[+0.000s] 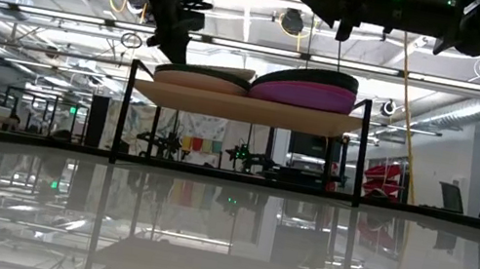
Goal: Place and stack plates onto a shelf
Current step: Stack the white plate on top of the dark green plate on the shelf, then return to Home Position
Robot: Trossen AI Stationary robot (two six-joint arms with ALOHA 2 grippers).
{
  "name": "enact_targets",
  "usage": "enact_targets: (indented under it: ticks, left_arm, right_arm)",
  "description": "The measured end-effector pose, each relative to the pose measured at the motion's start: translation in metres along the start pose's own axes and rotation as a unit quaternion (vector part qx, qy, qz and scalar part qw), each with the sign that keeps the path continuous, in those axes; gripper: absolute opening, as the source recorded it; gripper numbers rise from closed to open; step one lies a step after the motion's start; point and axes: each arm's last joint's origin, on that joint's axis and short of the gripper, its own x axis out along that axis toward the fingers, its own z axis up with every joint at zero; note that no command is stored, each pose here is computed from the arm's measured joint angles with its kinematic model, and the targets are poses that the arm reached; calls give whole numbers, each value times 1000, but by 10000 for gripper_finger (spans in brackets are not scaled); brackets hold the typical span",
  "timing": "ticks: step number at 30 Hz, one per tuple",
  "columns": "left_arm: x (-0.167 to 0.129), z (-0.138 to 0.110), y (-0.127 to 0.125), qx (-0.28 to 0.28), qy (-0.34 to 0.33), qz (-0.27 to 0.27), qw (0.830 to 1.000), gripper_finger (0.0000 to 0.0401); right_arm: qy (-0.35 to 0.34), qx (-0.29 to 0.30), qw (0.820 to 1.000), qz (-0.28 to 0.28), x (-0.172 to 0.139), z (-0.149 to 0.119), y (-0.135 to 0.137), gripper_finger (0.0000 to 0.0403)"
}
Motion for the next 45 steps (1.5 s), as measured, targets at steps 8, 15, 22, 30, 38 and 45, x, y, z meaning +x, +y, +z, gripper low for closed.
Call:
enact_targets:
  ticks: [8, 15, 22, 30, 38, 45]
  left_arm:
    - [1, -1, -1, -2, 6, -4, 1000, 45]
    - [-7, -2, 0, 18, 2, 21, 1000, 118]
    - [-75, -4, -9, 24, -87, 42, 995, 157]
    - [-176, -51, -46, 34, -257, -4, 966, 158]
    - [-184, -135, -88, 62, -408, -63, 909, 159]
    - [-147, -202, -101, 64, -465, -94, 878, 159]
  right_arm:
    - [0, 0, 1000, 0, 0, 0, 0, 130]
    - [1, -1, 1000, 0, 0, 0, 0, 130]
    - [46, -43, 998, 0, 0, -9, 0, 130]
    - [126, -77, 988, -34, -33, 15, -8, 130]
    - [113, -53, 991, -53, -96, 36, -13, 130]
    - [11, -77, 995, -61, -139, 0, -16, 130]
